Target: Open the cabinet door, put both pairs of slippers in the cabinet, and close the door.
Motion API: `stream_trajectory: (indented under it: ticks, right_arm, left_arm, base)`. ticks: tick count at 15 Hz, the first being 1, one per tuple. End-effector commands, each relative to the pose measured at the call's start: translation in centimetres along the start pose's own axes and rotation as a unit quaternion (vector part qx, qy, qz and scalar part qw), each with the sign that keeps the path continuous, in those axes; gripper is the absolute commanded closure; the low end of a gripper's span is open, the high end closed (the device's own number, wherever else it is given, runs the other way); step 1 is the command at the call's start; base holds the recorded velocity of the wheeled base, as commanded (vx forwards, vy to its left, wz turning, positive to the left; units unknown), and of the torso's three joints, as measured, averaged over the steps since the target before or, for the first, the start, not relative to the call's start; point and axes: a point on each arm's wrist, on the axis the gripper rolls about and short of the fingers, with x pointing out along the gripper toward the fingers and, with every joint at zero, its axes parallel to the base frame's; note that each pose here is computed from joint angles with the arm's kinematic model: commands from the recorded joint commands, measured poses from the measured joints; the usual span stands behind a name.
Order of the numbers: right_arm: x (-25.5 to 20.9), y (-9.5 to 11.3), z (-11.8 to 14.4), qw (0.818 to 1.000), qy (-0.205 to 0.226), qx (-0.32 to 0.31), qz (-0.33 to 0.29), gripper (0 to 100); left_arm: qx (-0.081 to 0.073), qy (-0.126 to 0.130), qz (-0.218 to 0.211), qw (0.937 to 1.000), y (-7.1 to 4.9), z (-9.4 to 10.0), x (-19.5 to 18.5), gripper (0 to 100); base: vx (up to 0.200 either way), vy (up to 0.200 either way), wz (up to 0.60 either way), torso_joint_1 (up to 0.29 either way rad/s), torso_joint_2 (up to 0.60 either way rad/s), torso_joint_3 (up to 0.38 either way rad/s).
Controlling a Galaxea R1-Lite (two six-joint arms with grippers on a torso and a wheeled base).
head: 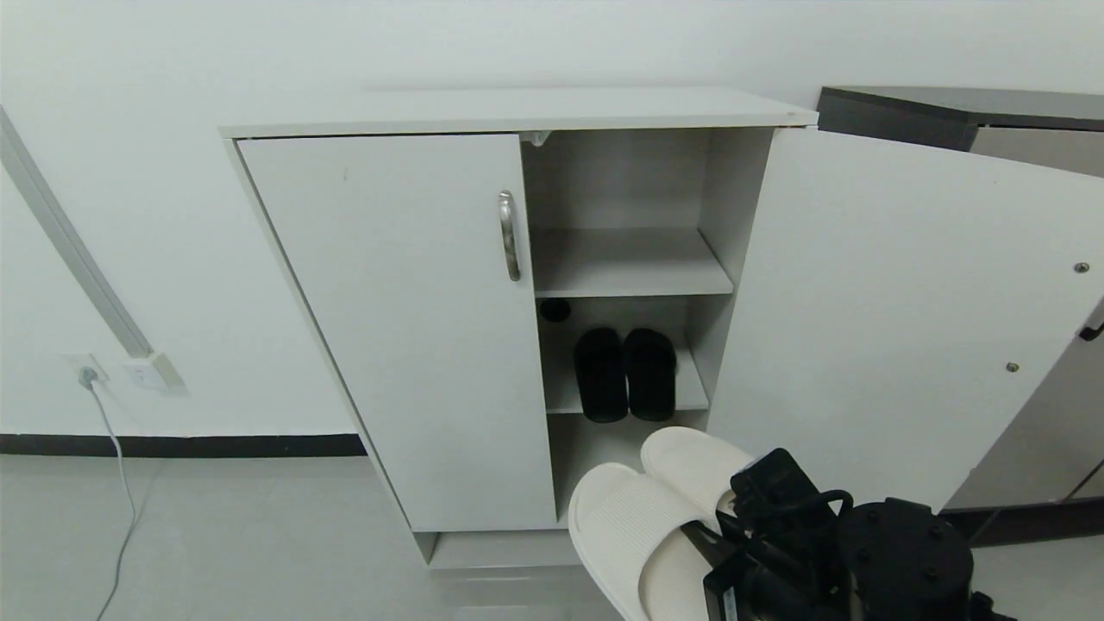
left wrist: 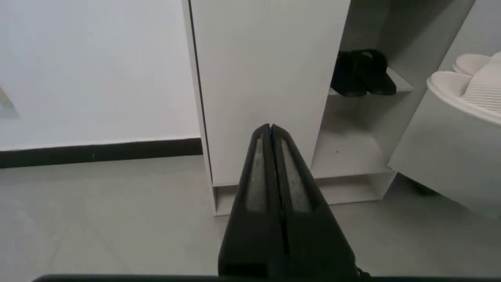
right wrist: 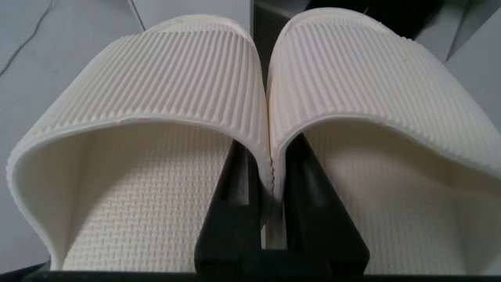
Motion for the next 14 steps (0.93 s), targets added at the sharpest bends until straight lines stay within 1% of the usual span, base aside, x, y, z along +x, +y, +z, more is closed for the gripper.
stream_trajectory:
  ticks: [1, 3, 4, 5, 6, 8, 9, 11, 14]
  right_arm:
    - [0.4, 0.6, -0.5, 1.0, -0.001, -0.004, 0.004, 100]
    - [2.7, 1.6, 0.2, 0.998, -0.031, 0.003, -0.045, 100]
    - [4.1, 2.1, 0.5, 0.996, -0.037, 0.01, -0.08, 100]
    - [5.9, 2.7, 1.4, 0.992, -0.039, 0.02, -0.12, 100]
    - [6.8, 3.1, 2.5, 0.99, -0.032, 0.024, -0.136, 100]
    - [7.4, 3.4, 6.5, 0.982, -0.032, 0.039, -0.181, 100]
    - [7.5, 3.5, 7.6, 0.981, -0.031, 0.042, -0.189, 100]
    - [7.3, 3.4, 13.4, 0.97, -0.047, 0.08, -0.227, 100]
    - [6.0, 2.5, 18.0, 0.966, -0.057, 0.093, -0.234, 100]
  left_arm:
    - [-0.001, 0.0, 0.001, 1.0, 0.0, 0.0, 0.0, 100]
    - [0.0, 0.0, 0.0, 1.0, 0.0, 0.0, 0.0, 100]
    - [-0.001, 0.0, 0.0, 1.0, 0.0, 0.0, 0.0, 100]
    - [-0.001, 0.0, 0.001, 1.0, 0.0, 0.0, 0.0, 100]
    - [-0.001, 0.0, 0.001, 1.0, 0.0, 0.0, 0.0, 100]
    - [-0.001, 0.0, 0.001, 1.0, 0.0, 0.0, 0.0, 100]
    - [0.0, 0.001, 0.001, 1.0, 0.0, 0.0, 0.0, 100]
    - [-0.001, 0.001, 0.001, 1.0, 0.0, 0.0, 0.0, 100]
    - [-0.001, 0.0, 0.001, 1.0, 0.0, 0.0, 0.0, 100]
  base:
    - [0.0, 0.0, 0.0, 0.002, 0.23, 0.227]
    - [0.0, 0.0, 0.0, 0.0, 0.1, 0.085]
    - [0.0, 0.0, 0.0, -0.002, 0.05, 0.041]
    - [0.0, 0.0, 0.0, 0.0, 0.0, 0.0]
    - [0.0, 0.0, 0.0, 0.0, 0.0, 0.0]
    - [0.0, 0.0, 0.0, 0.0, 0.0, 0.0]
    - [0.0, 0.0, 0.0, 0.0, 0.0, 0.0]
    - [0.0, 0.0, 0.0, 0.0, 0.0, 0.0]
    - [0.0, 0.0, 0.0, 0.0, 0.0, 0.0]
